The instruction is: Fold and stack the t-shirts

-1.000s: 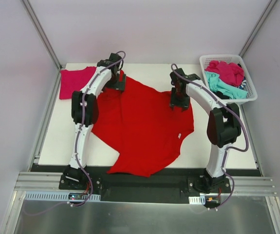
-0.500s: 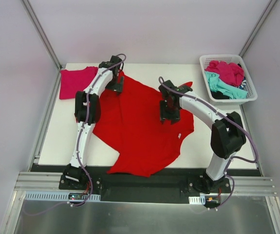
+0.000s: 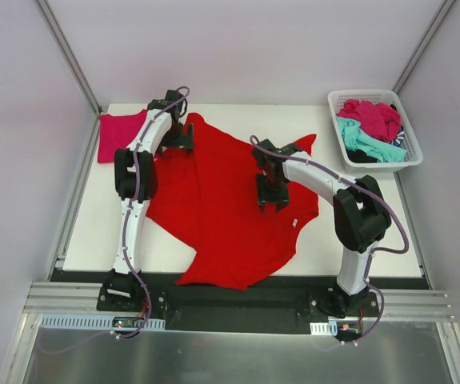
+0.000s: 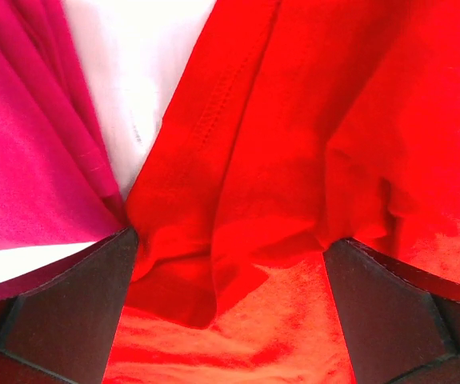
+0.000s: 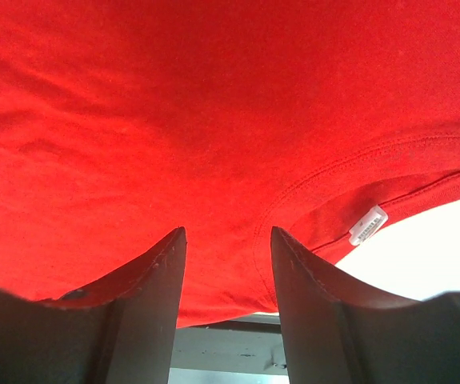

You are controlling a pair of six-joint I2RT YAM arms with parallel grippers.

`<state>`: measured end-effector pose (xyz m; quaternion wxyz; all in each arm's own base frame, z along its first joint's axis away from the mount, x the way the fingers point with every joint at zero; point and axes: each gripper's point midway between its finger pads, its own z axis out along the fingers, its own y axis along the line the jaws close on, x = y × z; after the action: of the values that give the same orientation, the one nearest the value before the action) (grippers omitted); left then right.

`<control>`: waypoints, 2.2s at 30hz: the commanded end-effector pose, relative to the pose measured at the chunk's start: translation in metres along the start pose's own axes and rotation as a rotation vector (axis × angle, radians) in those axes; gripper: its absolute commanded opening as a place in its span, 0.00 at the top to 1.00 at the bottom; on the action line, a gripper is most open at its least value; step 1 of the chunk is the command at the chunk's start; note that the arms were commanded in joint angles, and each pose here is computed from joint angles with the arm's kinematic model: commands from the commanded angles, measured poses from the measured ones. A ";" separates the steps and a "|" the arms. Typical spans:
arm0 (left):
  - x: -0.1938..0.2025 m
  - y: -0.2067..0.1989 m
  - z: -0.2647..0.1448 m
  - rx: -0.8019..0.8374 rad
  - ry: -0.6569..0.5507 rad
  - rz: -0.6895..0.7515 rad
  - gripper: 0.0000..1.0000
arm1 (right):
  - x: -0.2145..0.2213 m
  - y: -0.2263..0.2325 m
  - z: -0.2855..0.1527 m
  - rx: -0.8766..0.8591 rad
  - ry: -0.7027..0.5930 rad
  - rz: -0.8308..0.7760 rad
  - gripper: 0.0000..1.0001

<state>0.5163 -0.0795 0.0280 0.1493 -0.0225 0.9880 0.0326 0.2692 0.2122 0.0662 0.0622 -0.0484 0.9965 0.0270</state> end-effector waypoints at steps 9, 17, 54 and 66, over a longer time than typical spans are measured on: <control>0.003 0.020 -0.012 0.008 0.030 -0.060 0.01 | -0.005 -0.003 0.029 0.023 0.024 0.038 0.51; -0.002 0.038 -0.015 -0.020 0.018 -0.075 0.01 | -0.007 -0.015 0.035 0.033 0.030 0.066 0.51; -0.041 0.028 -0.086 0.053 -0.172 -0.083 0.01 | -0.086 -0.055 -0.001 0.103 -0.145 0.159 0.52; -0.042 0.026 -0.087 0.049 -0.176 -0.076 0.01 | -0.094 -0.081 0.014 0.135 -0.088 0.202 0.52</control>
<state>0.5308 -0.0577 0.1096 0.2260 -0.0604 0.9723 0.0007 0.3801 0.1414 0.0627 0.1201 0.0715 0.9900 -0.0187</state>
